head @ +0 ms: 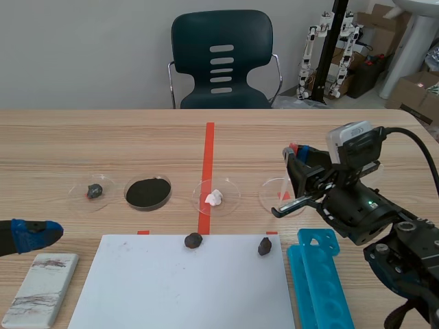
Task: Draw acid from the petri dish
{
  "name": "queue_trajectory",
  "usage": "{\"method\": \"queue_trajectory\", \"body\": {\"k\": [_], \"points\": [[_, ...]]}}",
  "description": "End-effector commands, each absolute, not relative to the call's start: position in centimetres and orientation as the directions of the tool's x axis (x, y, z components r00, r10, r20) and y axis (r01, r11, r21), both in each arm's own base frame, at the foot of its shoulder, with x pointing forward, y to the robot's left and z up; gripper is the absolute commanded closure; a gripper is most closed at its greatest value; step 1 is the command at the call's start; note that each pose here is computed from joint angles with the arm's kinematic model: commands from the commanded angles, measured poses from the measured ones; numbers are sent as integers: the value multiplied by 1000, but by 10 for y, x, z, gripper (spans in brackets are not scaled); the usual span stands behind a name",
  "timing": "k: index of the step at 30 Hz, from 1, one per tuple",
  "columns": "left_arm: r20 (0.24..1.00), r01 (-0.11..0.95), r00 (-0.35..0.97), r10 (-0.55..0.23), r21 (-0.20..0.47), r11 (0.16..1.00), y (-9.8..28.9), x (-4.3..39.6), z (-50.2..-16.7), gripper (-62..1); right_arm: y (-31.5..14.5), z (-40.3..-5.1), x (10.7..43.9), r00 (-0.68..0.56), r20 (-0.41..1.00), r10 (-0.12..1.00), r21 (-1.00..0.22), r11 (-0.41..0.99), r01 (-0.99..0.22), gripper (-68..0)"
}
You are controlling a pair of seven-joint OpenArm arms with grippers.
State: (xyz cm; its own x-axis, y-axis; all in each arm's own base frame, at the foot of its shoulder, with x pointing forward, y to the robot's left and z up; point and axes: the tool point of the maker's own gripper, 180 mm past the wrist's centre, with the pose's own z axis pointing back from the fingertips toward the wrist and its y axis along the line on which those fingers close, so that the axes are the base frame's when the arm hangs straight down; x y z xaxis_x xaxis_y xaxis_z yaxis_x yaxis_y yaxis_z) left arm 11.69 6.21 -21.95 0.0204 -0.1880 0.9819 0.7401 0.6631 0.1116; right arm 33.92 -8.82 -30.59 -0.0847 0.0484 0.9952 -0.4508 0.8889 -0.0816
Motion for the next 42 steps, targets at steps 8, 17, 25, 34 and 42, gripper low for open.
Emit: {"method": "queue_trajectory", "body": {"k": [8, 17, 25, 34, 42], "points": [[987, 735, 4, -160, 106, 670, 60, 119, -212, -598, -91, -297, 343, -117, 992, 35, -83, 894, -440, -82], [987, 735, 4, -160, 106, 670, 60, 119, -212, -598, -91, -297, 343, -119, 992, 36, -85, 895, -439, -92], [987, 735, 4, -160, 106, 670, 60, 119, -212, -598, -91, -297, 343, -119, 992, 36, -85, 895, -439, -92], [987, 735, 4, -160, 106, 670, 60, 119, -212, -598, -91, -297, 343, -119, 992, 35, -84, 895, -439, -92], [987, 735, 4, -160, 106, 670, 60, 119, -212, -598, -91, -297, 343, -119, 992, 35, -84, 895, -439, -92]]}}
